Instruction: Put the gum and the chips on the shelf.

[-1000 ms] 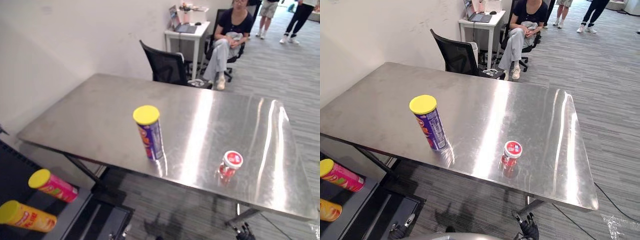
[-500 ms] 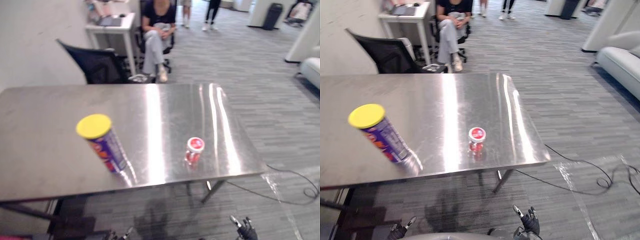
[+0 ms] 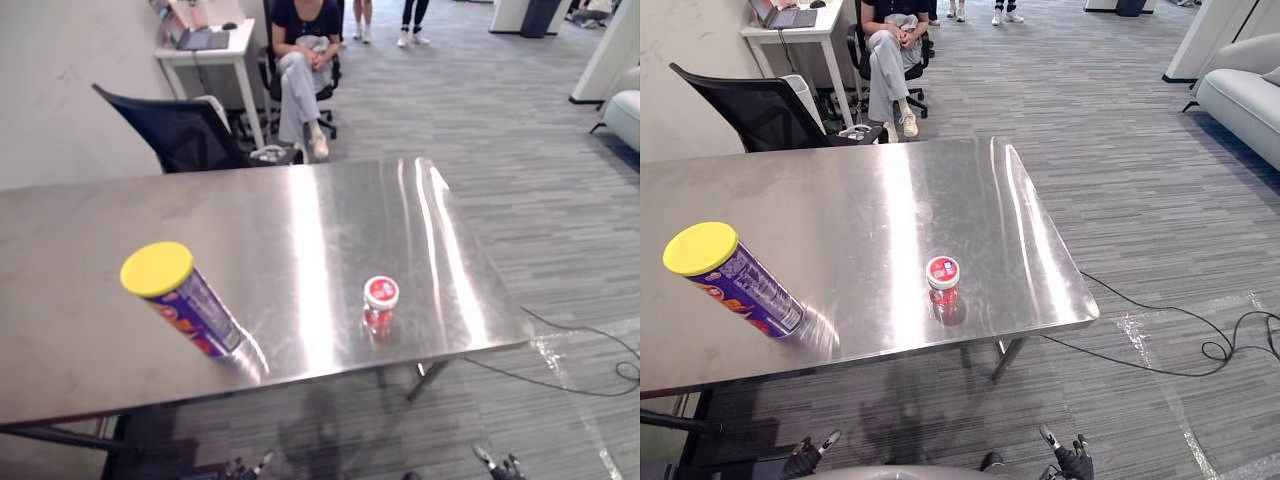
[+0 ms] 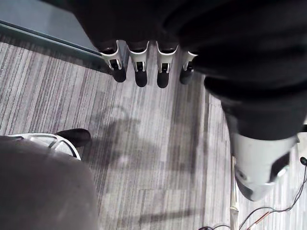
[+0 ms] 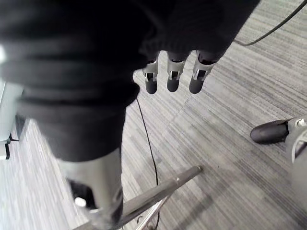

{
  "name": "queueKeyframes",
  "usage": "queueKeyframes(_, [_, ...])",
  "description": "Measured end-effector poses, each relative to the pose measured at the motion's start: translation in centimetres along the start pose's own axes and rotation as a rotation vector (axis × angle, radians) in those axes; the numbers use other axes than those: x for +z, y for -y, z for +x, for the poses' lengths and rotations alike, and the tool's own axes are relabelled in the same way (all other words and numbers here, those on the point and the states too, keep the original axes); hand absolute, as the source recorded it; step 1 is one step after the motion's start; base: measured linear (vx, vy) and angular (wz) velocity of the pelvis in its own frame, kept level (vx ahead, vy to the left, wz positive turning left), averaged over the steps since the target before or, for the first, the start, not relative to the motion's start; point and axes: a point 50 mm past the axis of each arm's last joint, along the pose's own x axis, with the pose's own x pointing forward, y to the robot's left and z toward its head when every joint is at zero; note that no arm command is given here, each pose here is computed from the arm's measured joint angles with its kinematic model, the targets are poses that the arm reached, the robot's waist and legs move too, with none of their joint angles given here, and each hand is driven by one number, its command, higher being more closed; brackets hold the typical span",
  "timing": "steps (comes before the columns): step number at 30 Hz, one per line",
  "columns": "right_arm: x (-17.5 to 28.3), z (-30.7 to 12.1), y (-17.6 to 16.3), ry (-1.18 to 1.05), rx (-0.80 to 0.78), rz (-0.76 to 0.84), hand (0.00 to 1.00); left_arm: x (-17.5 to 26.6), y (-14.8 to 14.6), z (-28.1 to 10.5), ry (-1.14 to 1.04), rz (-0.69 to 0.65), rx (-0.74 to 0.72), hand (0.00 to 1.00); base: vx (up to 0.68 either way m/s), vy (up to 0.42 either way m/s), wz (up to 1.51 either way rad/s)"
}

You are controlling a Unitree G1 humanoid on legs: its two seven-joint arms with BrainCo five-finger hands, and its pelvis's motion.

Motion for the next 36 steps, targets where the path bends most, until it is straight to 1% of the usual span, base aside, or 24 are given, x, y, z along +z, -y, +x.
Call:
queueKeyframes(1, [0.0, 0.0, 0.2, -0.001, -0.017, 0.008, 0.0, 0.0, 0.0, 0.0, -0.001, 0.001, 0.001, 0.0, 0.07, 0.033, -0.03])
queueKeyframes(4, [0.3, 0.1, 1.7, 0.003, -0.138, 0.094, 0.0, 0.1, -0.3, 0.0, 0.004, 0.006, 0.006, 0.0, 0.05, 0.054, 0.02])
queueKeyframes(6, [0.9, 0.3, 3.1, 0.02, -0.259, 0.208, 0.0, 0.2, -0.5, 0.0, 0.008, -0.004, 0.011, 0.0, 0.04, 0.05, 0.0])
queueKeyframes(7, [1.3, 0.4, 3.7, 0.029, -0.295, 0.243, 0.0, 0.2, -0.5, 0.1, 0.009, -0.01, 0.013, 0.0, 0.03, 0.046, -0.02])
queueKeyframes(9, [3.5, 0.8, 6.6, 0.102, -0.439, 0.386, 0.0, 0.1, -0.7, 0.0, 0.012, -0.038, 0.023, 0.0, 0.02, 0.038, -0.04])
queueKeyframes(10, [4.3, 0.9, 7.4, 0.129, -0.475, 0.429, 0.0, 0.1, -0.8, -0.1, 0.015, -0.048, 0.027, 0.0, 0.01, 0.04, -0.04])
queueKeyframes(12, [7.9, 1.1, 10.5, 0.256, -0.587, 0.578, 0.0, 0.2, -1.4, -0.1, 0.027, -0.083, 0.053, 0.0, 0.0, 0.037, -0.04])
queueKeyframes(13, [8.8, 1.0, 11.1, 0.288, -0.603, 0.602, 0.0, 0.3, -1.5, -0.1, 0.028, -0.089, 0.058, 0.0, -0.01, 0.022, -0.04])
queueKeyframes(15, [12.8, 0.8, 12.9, 0.423, -0.646, 0.675, 0.0, 0.2, -1.7, -0.1, 0.026, -0.1, 0.068, 0.0, 0.0, 0.0, 0.0])
queueKeyframes(16, [13.1, 0.8, 13.0, 0.436, -0.646, 0.681, 0.0, 0.2, -1.7, -0.1, 0.026, -0.1, 0.068, 0.0, 0.0, 0.0, 0.0])
queueKeyframes(17, [15.5, 0.7, 13.3, 0.512, -0.638, 0.705, 0.0, 0.0, -1.8, -0.3, 0.029, -0.102, 0.069, 0.0, 0.0, 0.0, 0.0])
queueKeyframes(22, [21.9, -0.2, 13.0, 0.737, -0.592, 0.76, 0.0, -0.6, -1.8, -0.6, 0.009, -0.095, 0.068, 0.0, 0.0, 0.0, 0.0])
queueKeyframes(25, [26.1, -1.4, 11.3, 0.89, -0.491, 0.698, 0.0, -1.0, -1.5, -0.7, -0.015, -0.077, 0.061, 0.0, 0.0, -0.004, -0.01])
queueKeyframes(27, [29.7, -2.9, 7.8, 1.028, -0.351, 0.557, 0.0, -0.8, -1.3, -0.8, -0.004, -0.063, 0.049, 0.0, -0.01, -0.018, -0.12])
queueKeyframes(28, [30.4, -3.3, 6.9, 1.06, -0.315, 0.519, 0.0, -0.7, -1.2, -0.8, 0.0, -0.06, 0.045, 0.0, -0.01, -0.029, -0.04])
queueKeyframes(29, [31.9, -4.5, 5.0, 1.141, -0.23, 0.427, 0.0, -0.4, -1.0, -0.7, 0.01, -0.054, 0.036, 0.0, -0.01, -0.03, 0.04])
queueKeyframes(31, [33.0, -5.9, 3.2, 1.218, -0.137, 0.347, 0.0, -0.3, -0.9, -0.7, 0.011, -0.048, 0.028, 0.0, -0.01, -0.015, 0.03])
queueKeyframes(33, [33.9, -7.8, 0.1, 1.311, 0.029, 0.175, 0.0, -0.5, -0.8, -0.7, 0.002, -0.027, 0.024, 0.0, -0.01, -0.016, -0.03])
queueKeyframes(34, [34.0, -8.2, -0.6, 1.325, 0.071, 0.132, 0.0, -0.5, -0.8, -0.8, 0.002, -0.014, 0.023, 0.0, 0.0, 0.0, 0.0])
queueKeyframes(36, [34.0, -9.3, -2.8, 1.356, 0.239, -0.011, 0.0, -0.4, -0.8, -0.7, 0.01, 0.024, 0.018, 0.0, 0.0, 0.0, 0.0])
